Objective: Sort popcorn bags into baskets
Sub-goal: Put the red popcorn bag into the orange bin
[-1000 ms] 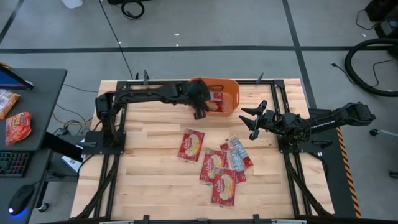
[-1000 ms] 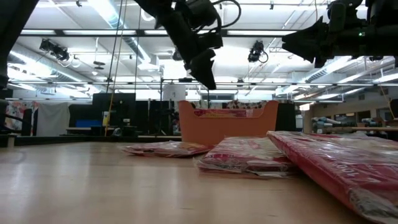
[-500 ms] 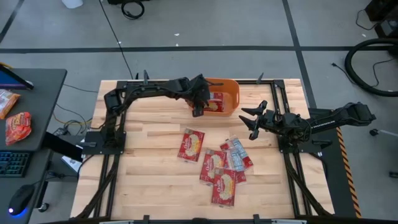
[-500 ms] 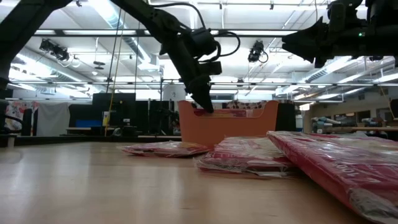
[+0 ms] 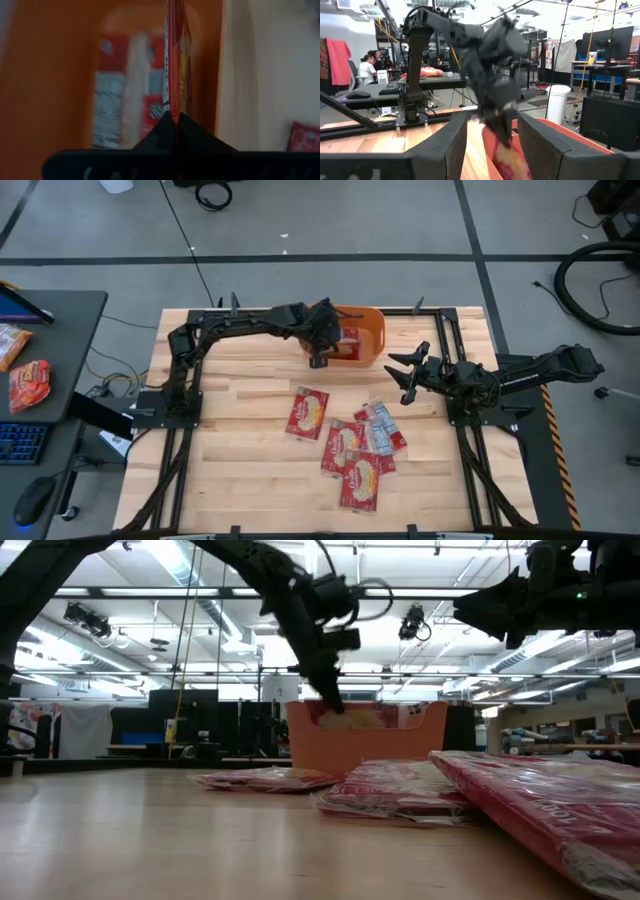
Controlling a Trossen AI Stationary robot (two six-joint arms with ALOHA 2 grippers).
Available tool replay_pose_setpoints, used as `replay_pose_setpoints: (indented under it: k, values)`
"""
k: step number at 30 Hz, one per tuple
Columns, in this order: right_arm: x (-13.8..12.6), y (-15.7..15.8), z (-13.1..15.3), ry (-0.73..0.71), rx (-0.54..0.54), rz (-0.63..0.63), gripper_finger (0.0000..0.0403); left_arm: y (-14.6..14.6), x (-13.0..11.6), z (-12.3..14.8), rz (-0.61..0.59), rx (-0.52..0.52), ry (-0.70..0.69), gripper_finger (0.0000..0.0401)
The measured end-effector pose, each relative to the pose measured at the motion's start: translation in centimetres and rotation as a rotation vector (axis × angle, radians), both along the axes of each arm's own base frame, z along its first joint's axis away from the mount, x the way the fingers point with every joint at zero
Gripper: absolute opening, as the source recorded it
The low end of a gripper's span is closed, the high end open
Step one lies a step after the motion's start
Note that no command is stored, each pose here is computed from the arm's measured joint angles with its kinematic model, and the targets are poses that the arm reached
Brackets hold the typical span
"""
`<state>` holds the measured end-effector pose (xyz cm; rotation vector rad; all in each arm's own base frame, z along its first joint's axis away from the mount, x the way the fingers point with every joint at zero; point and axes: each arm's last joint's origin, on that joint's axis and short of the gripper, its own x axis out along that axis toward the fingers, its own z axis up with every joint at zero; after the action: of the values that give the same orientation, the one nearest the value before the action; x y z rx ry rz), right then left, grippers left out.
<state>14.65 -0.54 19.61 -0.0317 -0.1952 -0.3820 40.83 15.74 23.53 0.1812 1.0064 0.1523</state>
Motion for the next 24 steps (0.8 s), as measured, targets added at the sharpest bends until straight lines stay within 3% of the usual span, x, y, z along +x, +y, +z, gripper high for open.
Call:
replay_pose_setpoints:
  k: [5,8,12,18,24]
  values:
    - [0.0,0.0,0.0,-0.001,0.000,0.001,0.0180,1.5,0.3,4.5,0.036,-0.004,-0.102,0.0006]
    - [0.0,0.0,0.0,-0.002,0.000,0.001,0.0180,2.9,-0.1,5.4,0.067,-0.019,-0.143,0.0006]
    - [0.0,0.0,0.0,-0.002,0.001,0.001,0.0180,4.8,-1.1,4.6,0.102,-0.064,-0.134,0.0006]
    - [0.0,0.0,0.0,-0.002,0.000,0.002,0.0180,7.3,-1.5,0.7,0.132,-0.156,-0.072,0.0010]
    - [0.0,0.0,0.0,0.000,0.000,0.001,0.0180,8.3,-0.9,-0.9,0.175,-0.065,-0.050,0.0074]
